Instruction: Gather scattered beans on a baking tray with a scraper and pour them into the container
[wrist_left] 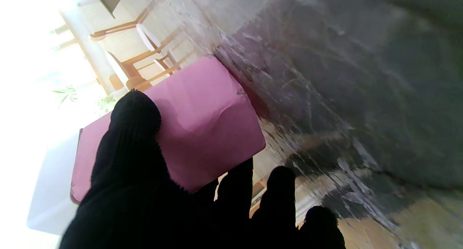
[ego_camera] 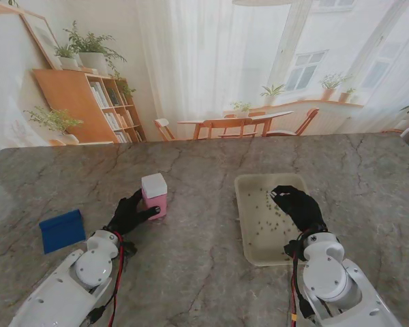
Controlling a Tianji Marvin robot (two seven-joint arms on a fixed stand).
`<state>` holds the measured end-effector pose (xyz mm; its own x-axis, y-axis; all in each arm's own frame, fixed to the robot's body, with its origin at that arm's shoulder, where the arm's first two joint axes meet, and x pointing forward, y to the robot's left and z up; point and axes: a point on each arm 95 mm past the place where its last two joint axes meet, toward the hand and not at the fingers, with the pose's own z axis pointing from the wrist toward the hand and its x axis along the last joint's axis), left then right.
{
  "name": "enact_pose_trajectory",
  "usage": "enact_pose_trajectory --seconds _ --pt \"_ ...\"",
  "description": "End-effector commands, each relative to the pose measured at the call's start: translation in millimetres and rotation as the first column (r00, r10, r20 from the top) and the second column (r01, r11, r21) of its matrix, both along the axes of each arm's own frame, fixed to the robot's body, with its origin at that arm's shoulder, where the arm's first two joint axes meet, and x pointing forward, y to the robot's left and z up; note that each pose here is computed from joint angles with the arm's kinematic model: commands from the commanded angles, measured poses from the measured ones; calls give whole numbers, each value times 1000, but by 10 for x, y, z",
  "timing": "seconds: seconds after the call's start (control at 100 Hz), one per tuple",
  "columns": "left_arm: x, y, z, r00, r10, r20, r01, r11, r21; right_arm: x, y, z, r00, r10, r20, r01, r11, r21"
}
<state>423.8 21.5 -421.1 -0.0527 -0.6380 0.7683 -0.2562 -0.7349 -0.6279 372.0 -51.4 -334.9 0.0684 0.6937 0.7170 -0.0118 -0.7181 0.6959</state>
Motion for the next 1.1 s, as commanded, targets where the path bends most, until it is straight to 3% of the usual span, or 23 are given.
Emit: enact_pose_trajectory --seconds 0.0,0.38,0.67,0.89,1.09 --pt "-71 -132 -133 999 -9 -35 8 1000 -25 -21 6 -14 1000 2 -11 -2 1000 2" --pt "-41 -178 -65 997 73 34 -69 992 -106 -27 -5 -12 1000 4 -9 -4 1000 1" --pt "-34 -284 303 979 94 182 -62 983 -174 -15 8 -8 1000 8 11 -8 1000 2" --pt "19 -439 631 955 73 287 -6 974 -226 12 129 61 997 26 70 -26 1000 11" --pt "152 -600 797 945 -41 326 117 970 -215 76 360 269 978 108 177 -102 994 -42"
